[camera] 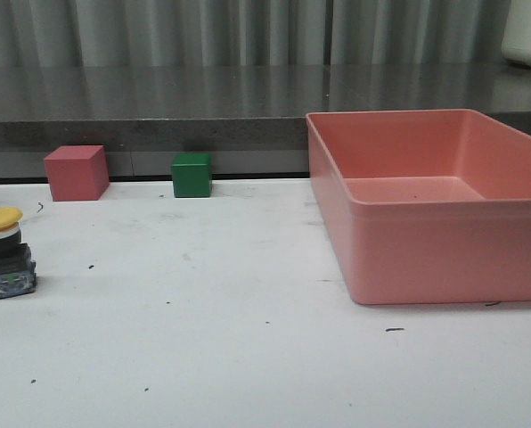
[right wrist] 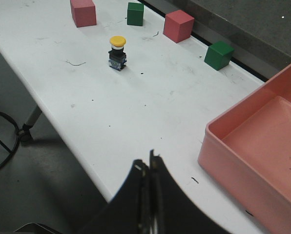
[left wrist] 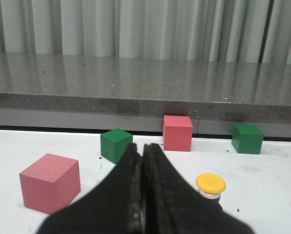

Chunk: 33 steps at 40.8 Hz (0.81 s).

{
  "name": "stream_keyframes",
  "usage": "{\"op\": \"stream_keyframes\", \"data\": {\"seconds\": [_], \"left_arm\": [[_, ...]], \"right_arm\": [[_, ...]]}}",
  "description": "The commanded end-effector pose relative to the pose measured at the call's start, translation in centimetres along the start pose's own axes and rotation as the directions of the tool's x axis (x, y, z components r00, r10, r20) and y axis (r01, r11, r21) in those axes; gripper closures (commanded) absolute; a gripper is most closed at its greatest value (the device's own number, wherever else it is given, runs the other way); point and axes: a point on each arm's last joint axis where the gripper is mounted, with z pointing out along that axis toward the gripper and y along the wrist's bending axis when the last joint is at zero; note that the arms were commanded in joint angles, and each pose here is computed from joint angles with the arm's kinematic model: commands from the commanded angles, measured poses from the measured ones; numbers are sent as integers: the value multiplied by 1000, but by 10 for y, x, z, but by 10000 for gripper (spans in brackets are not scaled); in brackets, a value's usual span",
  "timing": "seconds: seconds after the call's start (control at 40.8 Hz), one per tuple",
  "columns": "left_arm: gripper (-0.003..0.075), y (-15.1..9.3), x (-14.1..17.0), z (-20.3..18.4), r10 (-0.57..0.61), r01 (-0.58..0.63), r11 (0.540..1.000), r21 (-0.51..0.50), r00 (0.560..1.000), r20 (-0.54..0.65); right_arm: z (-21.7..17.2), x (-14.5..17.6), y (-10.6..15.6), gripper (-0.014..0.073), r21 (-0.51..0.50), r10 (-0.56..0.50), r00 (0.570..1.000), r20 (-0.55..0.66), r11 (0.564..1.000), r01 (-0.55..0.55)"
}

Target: Place and stand button with both arms

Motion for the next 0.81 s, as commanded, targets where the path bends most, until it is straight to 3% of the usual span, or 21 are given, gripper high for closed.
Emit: {"op": "stream_keyframes", "data": {"seconds": [0.0, 0.491, 0.613, 0.785], "left_arm": [[740, 0, -5, -2, -11, 11, 1000, 2, 995, 96], [740, 0, -5, -2, -11, 11, 1000, 2, 995, 96], [740, 0, -5, -2, -11, 11, 1000, 2, 995, 96], [740, 0, -5, -2, -11, 11, 1000, 2, 995, 96]], "right_arm": [[-4, -13, -2, 713, 19, -14, 996, 87, 1000, 13], [-4, -9, -1, 713, 17, -20, 996, 92, 1000, 18], [-4, 7, -5, 713, 91, 4, 994, 114, 996, -14], [2, 37, -16, 713, 308, 1, 951, 310, 946, -102]]}}
